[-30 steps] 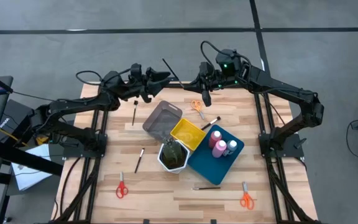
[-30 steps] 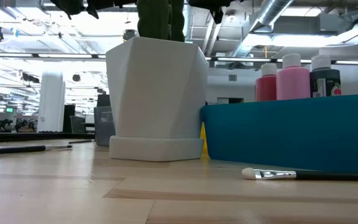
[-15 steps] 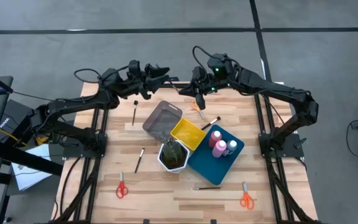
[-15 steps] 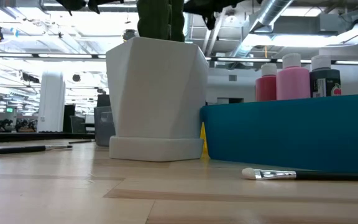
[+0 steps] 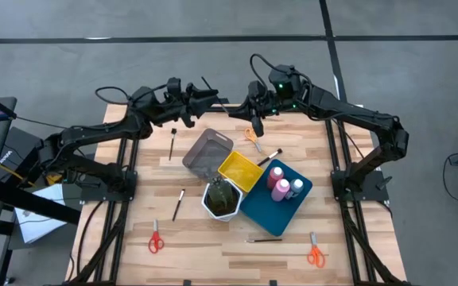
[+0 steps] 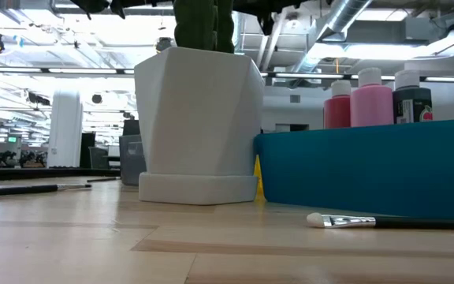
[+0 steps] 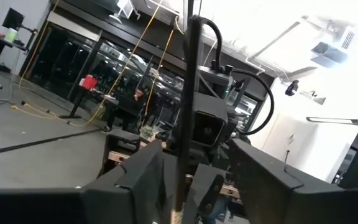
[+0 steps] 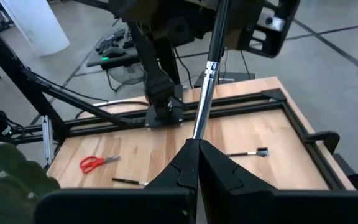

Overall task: Pick & Place Paint Supplies
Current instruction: Put the makeup brush into the black bin

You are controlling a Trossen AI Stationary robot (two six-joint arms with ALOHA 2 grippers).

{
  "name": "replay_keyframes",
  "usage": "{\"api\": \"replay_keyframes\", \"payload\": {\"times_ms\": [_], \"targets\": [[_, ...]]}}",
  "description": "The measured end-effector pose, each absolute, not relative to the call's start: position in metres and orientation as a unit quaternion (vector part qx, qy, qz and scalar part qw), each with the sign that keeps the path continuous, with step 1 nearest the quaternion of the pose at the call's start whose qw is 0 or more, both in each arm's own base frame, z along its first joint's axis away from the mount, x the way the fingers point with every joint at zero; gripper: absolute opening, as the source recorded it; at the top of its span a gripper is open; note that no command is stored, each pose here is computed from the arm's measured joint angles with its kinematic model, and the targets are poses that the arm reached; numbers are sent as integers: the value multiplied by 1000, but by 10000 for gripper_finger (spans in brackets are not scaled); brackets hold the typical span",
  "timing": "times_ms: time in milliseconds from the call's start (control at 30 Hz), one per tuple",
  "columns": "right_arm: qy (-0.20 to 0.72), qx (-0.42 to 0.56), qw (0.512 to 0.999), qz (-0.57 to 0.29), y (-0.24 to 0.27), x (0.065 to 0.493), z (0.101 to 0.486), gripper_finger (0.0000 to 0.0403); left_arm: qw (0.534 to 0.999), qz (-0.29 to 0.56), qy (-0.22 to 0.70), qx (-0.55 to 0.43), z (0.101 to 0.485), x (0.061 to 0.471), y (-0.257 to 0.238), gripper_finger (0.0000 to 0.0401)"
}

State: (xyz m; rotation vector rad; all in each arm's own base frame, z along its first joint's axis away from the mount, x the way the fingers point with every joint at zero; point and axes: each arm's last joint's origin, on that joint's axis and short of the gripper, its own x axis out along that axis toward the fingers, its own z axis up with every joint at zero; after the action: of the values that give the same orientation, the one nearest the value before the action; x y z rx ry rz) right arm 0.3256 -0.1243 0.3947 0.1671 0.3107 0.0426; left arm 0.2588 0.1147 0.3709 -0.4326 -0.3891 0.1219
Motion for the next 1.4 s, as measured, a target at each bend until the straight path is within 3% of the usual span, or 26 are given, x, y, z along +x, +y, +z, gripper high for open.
{"api": "replay_keyframes", "payload": {"times_ms": [133, 333, 633, 833, 1167, 1400], "targets": [[147, 80, 986, 21, -125, 326, 396, 0, 959, 66, -188, -203, 370, 259, 115, 124], [143, 82, 986, 32, -124, 326, 397, 0, 960, 68, -184, -200, 369, 259, 115, 14], [132, 94, 986, 44, -124, 327, 399, 7, 959, 79, -190, -193, 371, 258, 116, 5], [128, 147, 979, 49, -133, 323, 400, 60, 960, 115, -167, -191, 371, 247, 123, 4], [129, 187, 971, 70, -149, 314, 400, 152, 964, 138, -3, -228, 358, 218, 117, 3], [126, 196, 970, 69, -154, 309, 402, 166, 948, 130, 124, -264, 336, 239, 114, 3]]}}
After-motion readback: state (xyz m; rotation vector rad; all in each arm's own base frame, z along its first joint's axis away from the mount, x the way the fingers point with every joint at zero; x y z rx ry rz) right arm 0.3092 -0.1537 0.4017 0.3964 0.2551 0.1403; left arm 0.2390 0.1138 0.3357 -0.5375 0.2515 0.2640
